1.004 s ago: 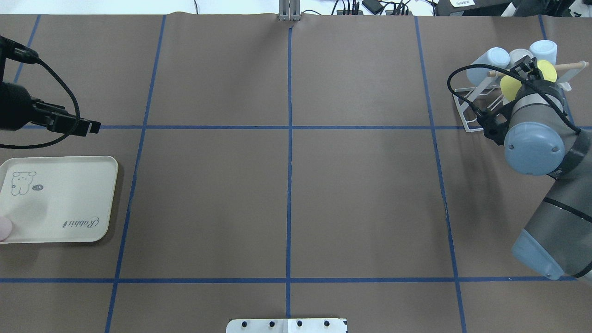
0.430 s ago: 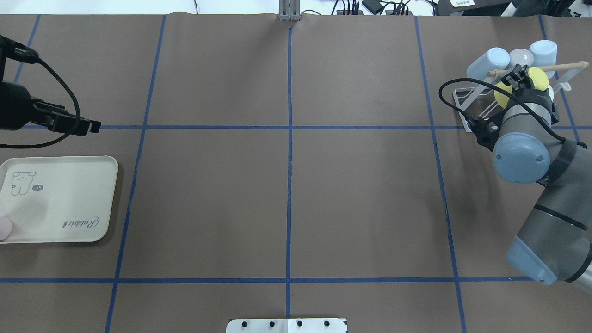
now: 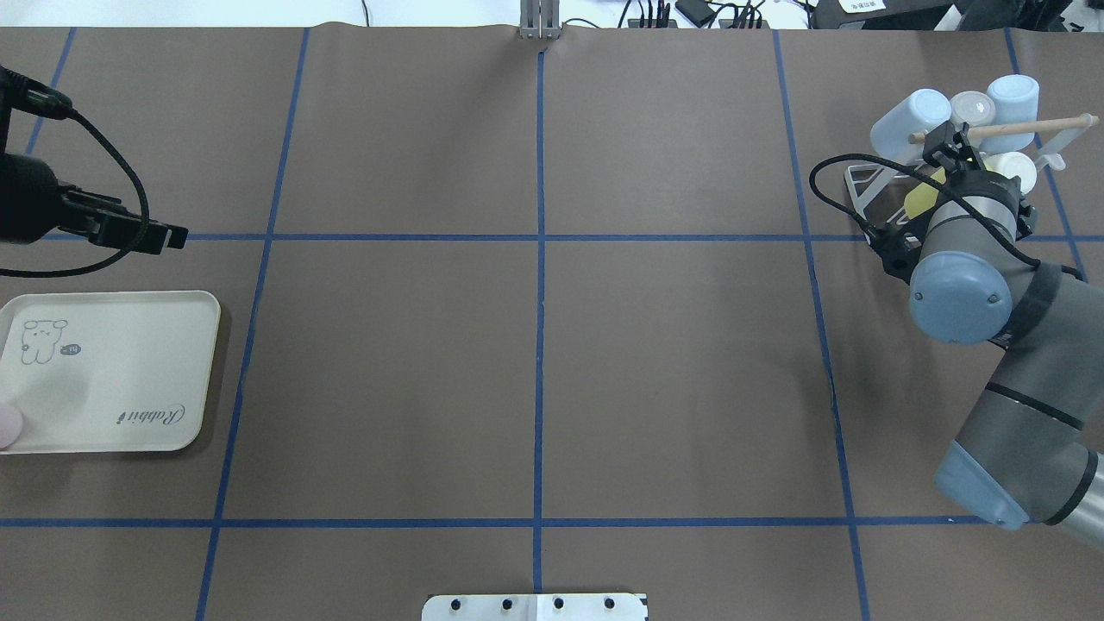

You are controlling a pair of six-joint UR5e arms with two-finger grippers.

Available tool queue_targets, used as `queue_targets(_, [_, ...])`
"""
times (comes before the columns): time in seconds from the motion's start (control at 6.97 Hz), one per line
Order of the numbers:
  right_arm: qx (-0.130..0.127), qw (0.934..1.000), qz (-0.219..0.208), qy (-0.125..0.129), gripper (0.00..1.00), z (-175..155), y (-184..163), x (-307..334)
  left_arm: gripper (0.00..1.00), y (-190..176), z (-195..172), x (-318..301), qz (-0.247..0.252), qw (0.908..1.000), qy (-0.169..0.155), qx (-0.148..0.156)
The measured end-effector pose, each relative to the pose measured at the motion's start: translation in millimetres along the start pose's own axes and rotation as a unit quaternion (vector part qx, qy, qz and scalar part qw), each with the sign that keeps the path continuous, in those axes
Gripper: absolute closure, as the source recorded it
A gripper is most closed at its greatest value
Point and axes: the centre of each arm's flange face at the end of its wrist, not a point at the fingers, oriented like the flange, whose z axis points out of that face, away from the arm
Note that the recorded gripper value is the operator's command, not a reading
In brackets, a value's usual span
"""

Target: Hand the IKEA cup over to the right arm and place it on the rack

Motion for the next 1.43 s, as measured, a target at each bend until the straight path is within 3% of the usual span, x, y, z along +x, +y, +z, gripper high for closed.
queue_targets(0.29, [0.008, 0.9997, 0.019, 0.013, 0.01, -10.3, 1.7, 19.0, 0.0, 0.4, 1.0, -1.6, 0.001, 1.0, -0.002, -0.001])
queue_targets(0.43, [0.027, 0.9976, 0.058, 0.025, 0.0, -24.4, 5.8, 36.4, 0.0, 3.3, 1.7, -5.5, 0.002, 1.0, -0.006, -0.003])
queue_targets(0.57, [0.069, 0.9888, 0.128, 0.03, 0.0, -45.1, 12.3, 51.8, 0.0, 10.5, 2.9, -13.2, 0.009, 0.9998, -0.013, -0.009])
queue_targets(0.72, [0.12, 0.9696, 0.212, 0.026, 0.0, -68.0, 20.3, 63.3, 0.0, 20.8, 2.7, -24.6, 0.028, 0.9992, -0.023, -0.017])
queue_targets(0.86, [0.182, 0.9343, 0.306, 0.016, 0.0, -89.7, 26.1, 71.7, 0.0, 34.0, -2.2, -43.2, 0.05, 0.9977, -0.037, -0.025])
queue_targets(1.0, [0.254, 0.8754, 0.412, 0.003, 0.0, -106.6, 27.0, 76.4, 0.0, 53.8, -11.7, -70.1, 0.07, 0.9956, -0.054, -0.031])
queue_targets(1.15, [0.31, 0.7985, 0.515, -0.02, 0.0, -117.8, 25.0, 75.2, 0.0, 84.6, -21.6, -96.7, 0.08, 0.9943, -0.063, -0.032])
queue_targets(1.29, [0.356, 0.7067, 0.609, -0.059, 0.0, -131.8, 16.0, 71.0, 0.0, 120.4, -28.8, -120.5, 0.083, 0.994, -0.066, -0.029])
queue_targets(1.43, [0.387, 0.6332, 0.664, -0.097, 0.0, -150.4, 1.1, 70.7, 0.0, 157.1, -30.7, -145.0, 0.083, 0.9939, -0.067, -0.026])
